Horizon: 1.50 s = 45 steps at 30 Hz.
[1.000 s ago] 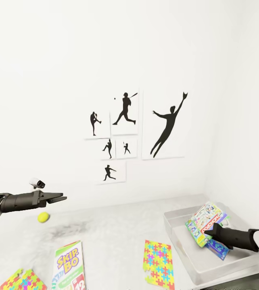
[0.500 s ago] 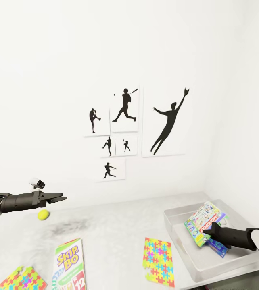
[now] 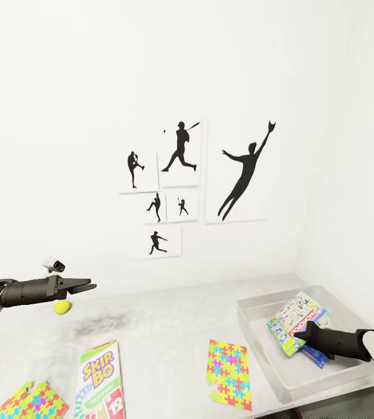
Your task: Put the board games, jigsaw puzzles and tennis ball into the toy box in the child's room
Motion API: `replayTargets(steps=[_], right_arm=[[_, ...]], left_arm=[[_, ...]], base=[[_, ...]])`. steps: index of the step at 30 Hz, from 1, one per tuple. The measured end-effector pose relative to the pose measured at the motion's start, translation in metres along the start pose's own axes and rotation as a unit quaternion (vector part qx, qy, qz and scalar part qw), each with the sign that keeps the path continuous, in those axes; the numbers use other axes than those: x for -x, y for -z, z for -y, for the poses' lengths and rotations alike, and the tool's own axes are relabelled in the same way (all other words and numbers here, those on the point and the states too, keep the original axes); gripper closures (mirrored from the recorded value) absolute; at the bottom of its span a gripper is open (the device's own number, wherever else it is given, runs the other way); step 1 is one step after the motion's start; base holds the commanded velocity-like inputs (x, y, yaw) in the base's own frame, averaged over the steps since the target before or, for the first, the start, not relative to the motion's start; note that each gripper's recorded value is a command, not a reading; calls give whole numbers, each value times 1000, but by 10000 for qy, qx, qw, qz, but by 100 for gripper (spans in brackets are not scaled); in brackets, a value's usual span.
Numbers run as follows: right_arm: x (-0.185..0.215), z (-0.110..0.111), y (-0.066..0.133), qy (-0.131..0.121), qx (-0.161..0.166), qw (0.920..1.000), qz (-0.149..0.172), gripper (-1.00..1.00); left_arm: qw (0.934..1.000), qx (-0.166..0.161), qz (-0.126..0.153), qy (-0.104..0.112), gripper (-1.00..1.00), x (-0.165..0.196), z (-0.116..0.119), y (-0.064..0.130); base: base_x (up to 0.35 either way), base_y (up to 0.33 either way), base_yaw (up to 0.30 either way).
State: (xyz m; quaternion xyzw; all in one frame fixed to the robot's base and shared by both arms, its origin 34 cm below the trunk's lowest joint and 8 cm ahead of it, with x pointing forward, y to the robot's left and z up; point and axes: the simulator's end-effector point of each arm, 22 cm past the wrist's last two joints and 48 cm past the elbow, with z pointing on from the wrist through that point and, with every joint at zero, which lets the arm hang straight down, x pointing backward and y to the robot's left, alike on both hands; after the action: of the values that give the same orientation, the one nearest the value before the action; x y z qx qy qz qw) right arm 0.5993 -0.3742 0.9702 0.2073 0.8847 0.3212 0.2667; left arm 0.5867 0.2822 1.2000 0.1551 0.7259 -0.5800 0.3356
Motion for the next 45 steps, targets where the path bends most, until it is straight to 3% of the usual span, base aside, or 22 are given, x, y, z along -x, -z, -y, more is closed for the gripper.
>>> replayTargets(steps=[28, 35, 45], right_arm=[[-13, 7, -18, -112, 0, 9998, -193, 100], [-20, -16, -32, 137, 214, 9987, -446, 100], [-19, -18, -38, 242, 198, 9980, -547, 100]], left_arm=[[9999, 36, -60, 137, -100, -8, -21, -4], [9998, 45, -76, 192, -100, -10, -27, -6], [9996, 65, -94, 267, -100, -13, -34, -6]], base=[[0, 0, 0], [0, 0, 0], [0, 0, 0]])
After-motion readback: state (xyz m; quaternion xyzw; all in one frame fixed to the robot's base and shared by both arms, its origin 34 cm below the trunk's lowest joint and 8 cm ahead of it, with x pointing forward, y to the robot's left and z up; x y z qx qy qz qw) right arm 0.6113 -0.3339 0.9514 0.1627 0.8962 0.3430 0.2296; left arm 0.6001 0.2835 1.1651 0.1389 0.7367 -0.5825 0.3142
